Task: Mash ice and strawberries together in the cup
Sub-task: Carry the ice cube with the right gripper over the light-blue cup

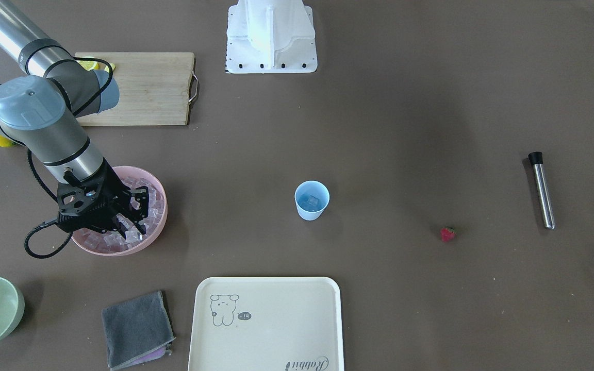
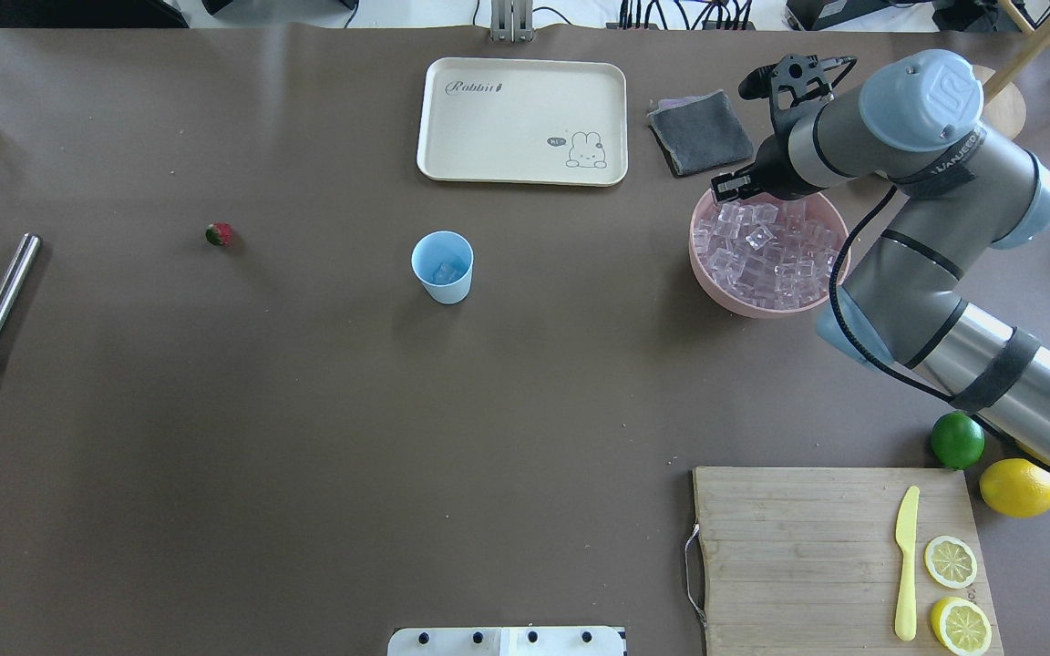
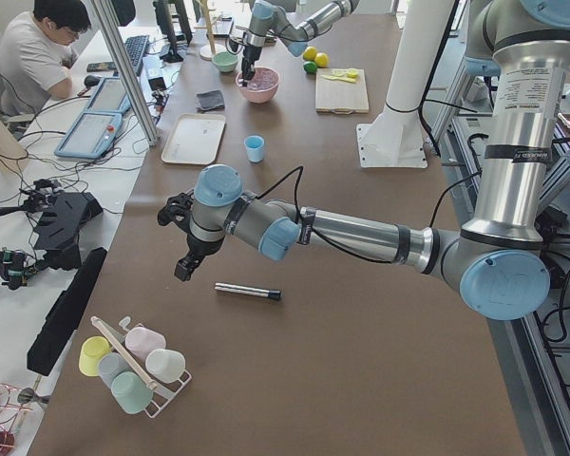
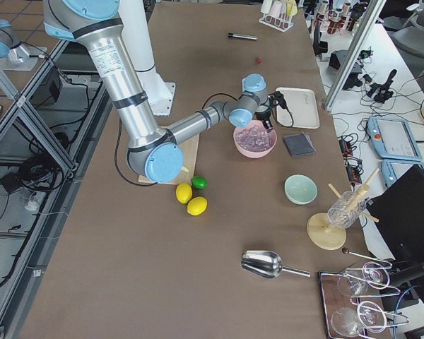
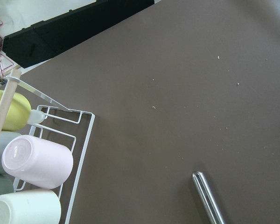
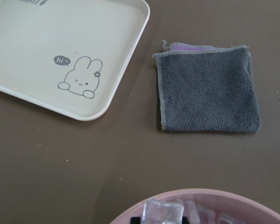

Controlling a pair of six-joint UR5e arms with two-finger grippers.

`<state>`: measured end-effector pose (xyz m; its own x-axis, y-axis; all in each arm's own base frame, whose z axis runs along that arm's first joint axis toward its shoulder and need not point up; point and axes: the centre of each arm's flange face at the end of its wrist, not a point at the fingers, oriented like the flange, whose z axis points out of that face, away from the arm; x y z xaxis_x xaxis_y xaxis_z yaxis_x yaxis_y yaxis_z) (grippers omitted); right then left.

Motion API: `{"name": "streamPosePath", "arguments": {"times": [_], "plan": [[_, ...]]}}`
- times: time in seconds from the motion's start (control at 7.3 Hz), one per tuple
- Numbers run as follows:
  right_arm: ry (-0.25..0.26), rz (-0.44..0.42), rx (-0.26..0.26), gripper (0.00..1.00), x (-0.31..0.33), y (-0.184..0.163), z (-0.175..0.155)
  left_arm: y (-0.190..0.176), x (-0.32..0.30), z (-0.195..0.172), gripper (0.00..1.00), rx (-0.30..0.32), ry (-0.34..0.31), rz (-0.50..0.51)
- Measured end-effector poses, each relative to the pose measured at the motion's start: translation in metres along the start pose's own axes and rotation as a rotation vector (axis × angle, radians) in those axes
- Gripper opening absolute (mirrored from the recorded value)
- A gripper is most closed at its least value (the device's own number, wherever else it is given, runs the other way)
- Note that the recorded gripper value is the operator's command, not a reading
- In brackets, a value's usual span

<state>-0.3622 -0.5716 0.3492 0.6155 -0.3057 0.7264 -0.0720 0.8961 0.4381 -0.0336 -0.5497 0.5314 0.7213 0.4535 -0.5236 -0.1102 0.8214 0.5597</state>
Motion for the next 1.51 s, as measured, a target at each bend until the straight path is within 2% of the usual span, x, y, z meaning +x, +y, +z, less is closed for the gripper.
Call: {"name": "streamPosePath", "arguments": {"times": [0.14,0.41,0.55,0.68,0.82,1.1,1.51], "plan": [[-0.018,0.029,-0.011,0.00,-0.015,-0.010,-0.022,-0.001,0.000,0.000,0.97,0.001,0.000,0.001],[-0.002,0.116,-0.054,0.00,-0.103,-0.054,-0.080,-0.003,0.001,0.002,0.97,-0.002,0.002,0.002],[0.004,0.164,-0.067,0.00,-0.154,-0.070,-0.100,-0.006,0.003,0.006,0.97,-0.007,0.007,0.007],[0.011,0.198,-0.068,0.00,-0.198,-0.076,-0.107,-0.009,0.004,0.012,0.97,-0.014,0.012,0.011],[0.037,0.222,-0.061,0.00,-0.244,-0.080,-0.096,-0.013,0.003,0.016,0.97,-0.019,0.014,0.012],[0.113,0.273,-0.053,0.00,-0.331,-0.095,-0.052,-0.017,0.003,0.021,0.97,-0.023,0.017,0.013],[0.202,0.278,-0.039,0.00,-0.381,-0.073,0.000,-0.018,0.006,0.029,0.97,-0.031,0.024,0.020]]}}
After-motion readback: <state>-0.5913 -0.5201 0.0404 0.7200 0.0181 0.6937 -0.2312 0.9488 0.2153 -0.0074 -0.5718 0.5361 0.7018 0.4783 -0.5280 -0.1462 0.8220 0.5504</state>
